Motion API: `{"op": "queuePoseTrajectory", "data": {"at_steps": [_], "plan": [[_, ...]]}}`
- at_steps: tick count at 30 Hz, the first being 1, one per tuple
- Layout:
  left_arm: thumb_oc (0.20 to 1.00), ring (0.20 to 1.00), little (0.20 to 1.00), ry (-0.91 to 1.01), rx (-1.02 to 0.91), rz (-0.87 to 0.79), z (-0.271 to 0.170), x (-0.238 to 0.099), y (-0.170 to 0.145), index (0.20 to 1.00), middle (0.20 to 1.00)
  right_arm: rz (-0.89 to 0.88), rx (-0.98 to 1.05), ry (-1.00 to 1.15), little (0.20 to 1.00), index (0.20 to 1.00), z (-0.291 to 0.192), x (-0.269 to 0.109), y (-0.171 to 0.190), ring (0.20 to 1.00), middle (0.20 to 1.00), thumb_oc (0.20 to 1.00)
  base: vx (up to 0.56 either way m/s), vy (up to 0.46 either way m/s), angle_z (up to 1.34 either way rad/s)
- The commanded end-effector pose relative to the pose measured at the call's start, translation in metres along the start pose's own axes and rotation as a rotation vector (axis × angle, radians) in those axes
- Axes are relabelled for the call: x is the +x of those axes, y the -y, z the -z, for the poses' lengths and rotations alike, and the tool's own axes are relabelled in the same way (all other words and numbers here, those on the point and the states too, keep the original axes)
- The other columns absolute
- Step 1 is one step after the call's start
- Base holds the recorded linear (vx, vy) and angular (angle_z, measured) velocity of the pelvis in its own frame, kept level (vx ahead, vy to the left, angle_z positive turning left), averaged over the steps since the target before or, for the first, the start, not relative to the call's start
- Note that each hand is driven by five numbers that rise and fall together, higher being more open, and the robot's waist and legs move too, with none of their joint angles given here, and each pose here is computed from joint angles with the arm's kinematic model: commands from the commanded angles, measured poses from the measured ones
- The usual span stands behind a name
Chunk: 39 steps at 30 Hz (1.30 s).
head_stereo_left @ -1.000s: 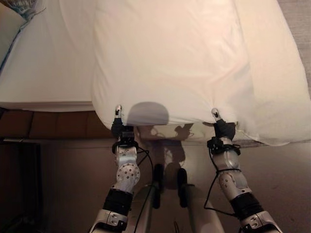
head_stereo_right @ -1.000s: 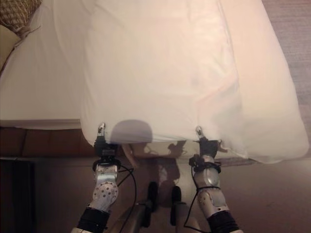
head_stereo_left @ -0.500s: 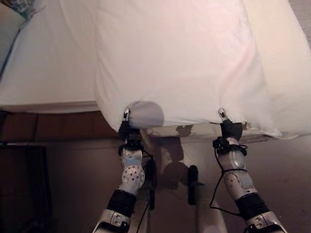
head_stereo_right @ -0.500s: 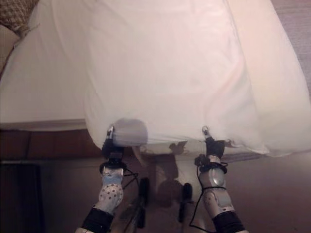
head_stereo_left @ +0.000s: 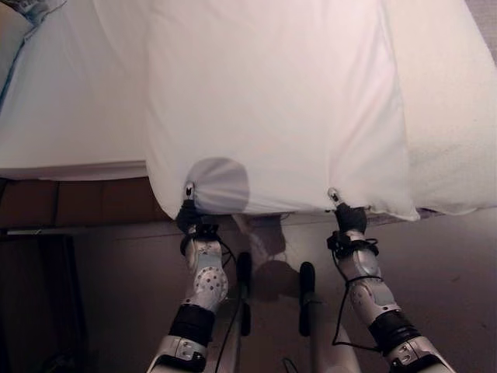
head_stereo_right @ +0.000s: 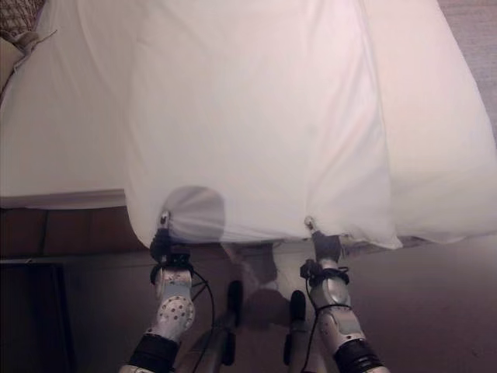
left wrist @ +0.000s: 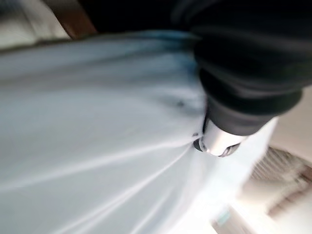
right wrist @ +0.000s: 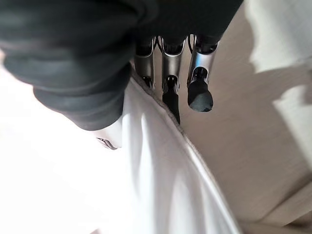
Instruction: Make the bed
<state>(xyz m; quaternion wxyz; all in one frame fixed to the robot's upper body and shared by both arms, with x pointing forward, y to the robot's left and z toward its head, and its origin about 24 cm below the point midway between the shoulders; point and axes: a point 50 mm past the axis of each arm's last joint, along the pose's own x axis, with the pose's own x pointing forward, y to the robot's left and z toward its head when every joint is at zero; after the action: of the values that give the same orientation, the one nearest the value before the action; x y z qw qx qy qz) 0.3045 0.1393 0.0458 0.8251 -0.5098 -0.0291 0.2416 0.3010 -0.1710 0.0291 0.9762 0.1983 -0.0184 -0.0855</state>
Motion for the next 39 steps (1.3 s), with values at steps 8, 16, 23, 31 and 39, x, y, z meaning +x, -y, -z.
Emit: {"op": "queuePoseTrajectory", "data": {"at_steps": [8,16,23,31,39], "plan": [[0.2,0.2,0.2,0.123,0.182,-0.74,-0.037,0.002,-0.15,0.2,0.2,0.11,-0.372,-0.4,0.2,0.2,0.071,-0.032,0.059,0.2,0.2,0.2,0.02,-0.02,0.04],[0.2,0.2,0.2,0.223,0.3,-0.959,-0.084,-0.004,-0.194,0.2,0.2,0.098,-0.337,-0.667,0.2,0.2,0.113,-0.071,0.071,0.2,0.2,0.2,0.04,-0.002,0.01],[0.2,0.2,0.2,0.295,0.324,-0.969,-0.104,-0.006,-0.2,0.2,0.2,0.052,-0.299,-0.626,0.2,0.2,0.109,-0.067,0.066,0.2,0.2,0.2,0.02,0.002,0.0],[0.2,0.2,0.2,0.377,0.044,-0.242,-0.114,0.004,-0.12,0.2,0.2,-0.037,-0.138,-0.11,0.2,0.2,0.026,-0.034,0.03,0.2,0.2,0.2,0.03,-0.008,0.08],[0.2,0.2,0.2,0.352,-0.083,0.328,-0.134,-0.004,-0.046,0.2,0.2,-0.273,-0.102,0.263,0.2,0.2,-0.056,-0.033,-0.009,0.2,0.2,0.2,0.0,-0.001,0.06]]}}
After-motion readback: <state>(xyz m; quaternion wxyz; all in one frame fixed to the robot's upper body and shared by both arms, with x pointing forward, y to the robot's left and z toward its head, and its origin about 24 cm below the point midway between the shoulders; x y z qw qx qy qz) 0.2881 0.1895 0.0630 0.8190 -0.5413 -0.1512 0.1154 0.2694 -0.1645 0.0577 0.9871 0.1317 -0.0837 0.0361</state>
